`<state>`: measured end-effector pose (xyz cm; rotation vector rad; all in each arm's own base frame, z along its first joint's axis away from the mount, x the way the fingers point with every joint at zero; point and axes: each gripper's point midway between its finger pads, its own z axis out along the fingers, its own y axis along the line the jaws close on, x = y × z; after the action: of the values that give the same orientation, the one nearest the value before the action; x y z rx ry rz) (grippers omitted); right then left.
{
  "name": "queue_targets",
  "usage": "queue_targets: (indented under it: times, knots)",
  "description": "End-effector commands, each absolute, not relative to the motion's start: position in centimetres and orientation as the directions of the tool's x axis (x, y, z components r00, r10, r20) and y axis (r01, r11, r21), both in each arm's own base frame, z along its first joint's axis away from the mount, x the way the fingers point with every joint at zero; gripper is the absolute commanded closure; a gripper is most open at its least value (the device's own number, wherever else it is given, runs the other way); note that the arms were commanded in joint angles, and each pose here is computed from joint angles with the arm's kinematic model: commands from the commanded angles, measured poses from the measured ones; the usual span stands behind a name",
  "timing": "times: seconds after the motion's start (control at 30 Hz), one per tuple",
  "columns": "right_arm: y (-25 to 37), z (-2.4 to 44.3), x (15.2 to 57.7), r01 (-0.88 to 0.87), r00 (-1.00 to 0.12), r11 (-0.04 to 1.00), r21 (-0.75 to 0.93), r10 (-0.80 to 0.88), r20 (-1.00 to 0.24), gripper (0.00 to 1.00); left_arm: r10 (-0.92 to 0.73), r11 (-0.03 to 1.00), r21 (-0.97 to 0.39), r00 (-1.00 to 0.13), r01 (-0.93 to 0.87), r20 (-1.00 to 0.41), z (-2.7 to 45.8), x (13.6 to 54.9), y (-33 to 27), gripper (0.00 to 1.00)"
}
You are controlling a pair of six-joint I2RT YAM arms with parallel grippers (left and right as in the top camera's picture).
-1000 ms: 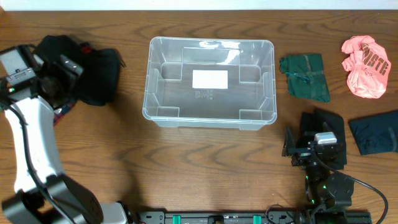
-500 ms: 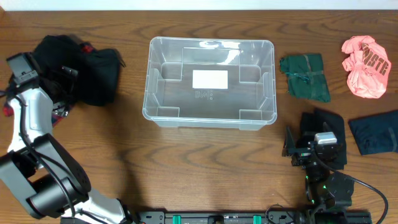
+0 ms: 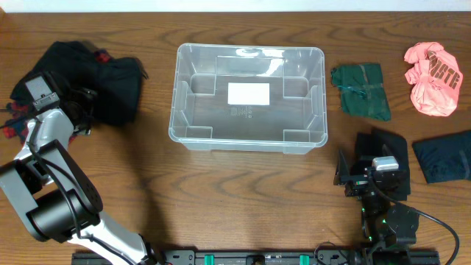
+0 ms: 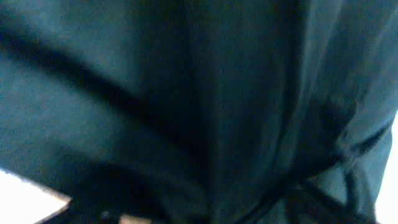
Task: Pack container
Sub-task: 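Reach the left gripper to the black garment and grasp it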
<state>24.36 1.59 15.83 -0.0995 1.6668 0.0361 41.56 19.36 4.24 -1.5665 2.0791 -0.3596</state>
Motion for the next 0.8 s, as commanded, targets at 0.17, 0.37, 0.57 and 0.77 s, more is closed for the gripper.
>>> queue_targets:
  times: [0.17,0.37,0.57,0.77]
  knots:
    - [1.6,15.7,24.3,-0.090,-0.093,0.995,-0.050,-0.059,-0.994,0.01,-0.945,0.316,-0.487,-0.226,-0.814,-0.235,2.6,42.3,18.7,0.75]
    - [1.6,15.7,24.3,-0.090,-0.093,0.995,-0.050,-0.059,-0.994,0.01,-0.920,0.391,-0.586,-0.313,-0.710,-0.235,4.2,44.2,17.2,0.94]
    - [1.6,15.7,24.3,-0.090,-0.093,0.995,-0.050,-0.059,-0.994,0.01,-0.861,0.499,-0.666,-0.399,-0.554,-0.314,9.2,45.4,15.6,0.94]
    - [1.6,15.7,24.3,-0.090,-0.093,0.995,-0.050,-0.059,-0.994,0.01,-0.792,0.609,-0.655,-0.396,-0.447,-0.465,16.8,44.2,15.1,0.94]
